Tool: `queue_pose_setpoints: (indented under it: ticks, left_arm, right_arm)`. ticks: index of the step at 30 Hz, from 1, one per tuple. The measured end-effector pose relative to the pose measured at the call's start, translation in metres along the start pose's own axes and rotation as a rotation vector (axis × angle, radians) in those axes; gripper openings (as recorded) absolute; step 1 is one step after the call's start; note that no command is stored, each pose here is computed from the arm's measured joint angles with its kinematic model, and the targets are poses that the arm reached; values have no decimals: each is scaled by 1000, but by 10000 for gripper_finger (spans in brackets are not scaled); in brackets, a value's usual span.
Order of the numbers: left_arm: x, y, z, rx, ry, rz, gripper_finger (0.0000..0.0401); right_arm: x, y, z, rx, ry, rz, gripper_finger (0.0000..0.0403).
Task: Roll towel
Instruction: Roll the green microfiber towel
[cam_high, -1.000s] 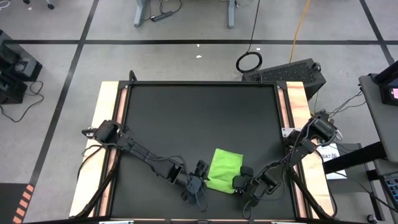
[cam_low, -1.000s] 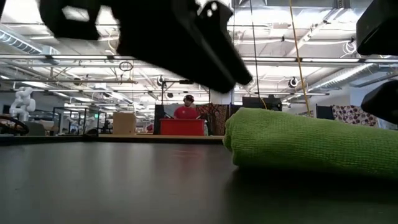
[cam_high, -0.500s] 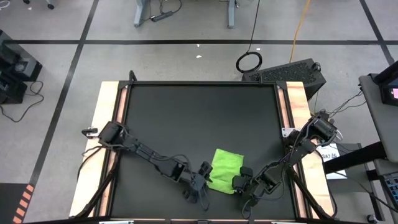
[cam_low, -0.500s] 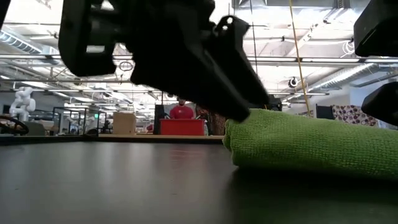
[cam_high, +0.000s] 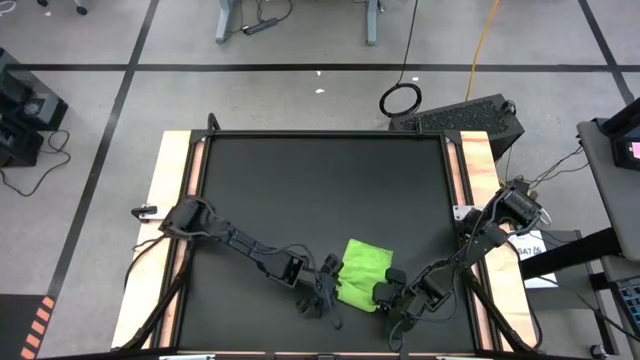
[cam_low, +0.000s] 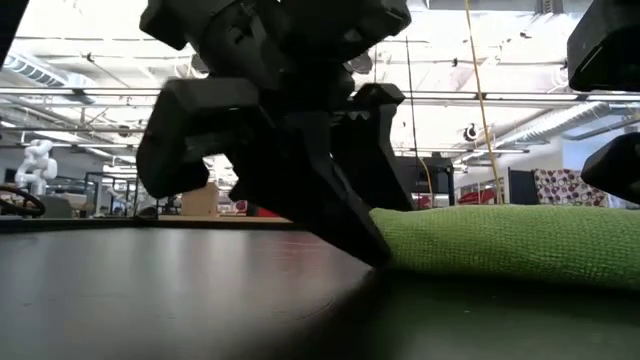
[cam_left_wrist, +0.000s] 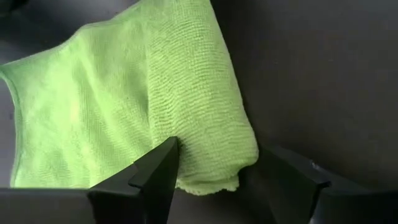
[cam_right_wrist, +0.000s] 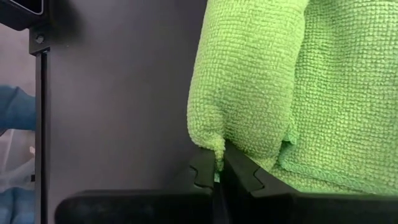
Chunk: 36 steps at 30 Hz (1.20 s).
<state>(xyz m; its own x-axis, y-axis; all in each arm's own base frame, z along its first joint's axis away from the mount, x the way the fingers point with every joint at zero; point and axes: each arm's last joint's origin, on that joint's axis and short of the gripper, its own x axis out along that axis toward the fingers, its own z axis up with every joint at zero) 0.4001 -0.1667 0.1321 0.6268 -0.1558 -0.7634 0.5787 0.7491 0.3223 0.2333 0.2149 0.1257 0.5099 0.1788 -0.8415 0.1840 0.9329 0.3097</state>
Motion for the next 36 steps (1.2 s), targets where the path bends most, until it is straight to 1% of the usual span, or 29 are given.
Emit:
queue_pose_setpoints:
  ticks: [2,5,7,9,11,12,15,18,20,22,24,27,31,36]
  left_arm:
    - [2,1,-2,-4,7,-1,204]
    - [2,4,-3,-12,3,-9,164]
    - [2,6,-4,-18,1,-17,124]
    - [2,8,-5,-36,-7,-38,78]
    - [3,12,-6,-94,-22,-77,32]
    - [3,14,-8,-137,-29,-104,20]
    - [3,24,-12,-273,-53,-188,18]
    - [3,32,-16,-355,-88,-303,19]
    - [2,38,-18,-424,-111,-388,18]
    - [2,43,-20,-483,-130,-450,18]
    - [1,50,-23,-542,-135,-477,18]
    - [1,61,-29,-641,-130,-501,17]
    - [2,75,-40,-791,-103,-539,17]
    - [4,83,-47,-910,-74,-549,16]
  right_arm:
    - [0,0,0,2,-3,4,0]
    - [0,1,0,2,-4,6,0]
    - [-2,1,0,0,-6,10,5]
    - [-5,2,0,-13,-12,14,18]
    - [-11,4,0,-38,-29,18,41]
    - [-15,5,1,-46,-39,20,55]
    - [-27,7,2,-85,-69,20,107]
    - [-39,9,2,-125,-100,24,157]
    - [-46,12,2,-173,-134,32,184]
    - [-52,15,1,-220,-166,35,201]
    - [-56,17,0,-266,-196,28,210]
    - [-58,20,-2,-329,-226,19,211]
    - [-58,20,-4,-380,-262,-23,211]
    - [-58,19,-2,-447,-296,-69,212]
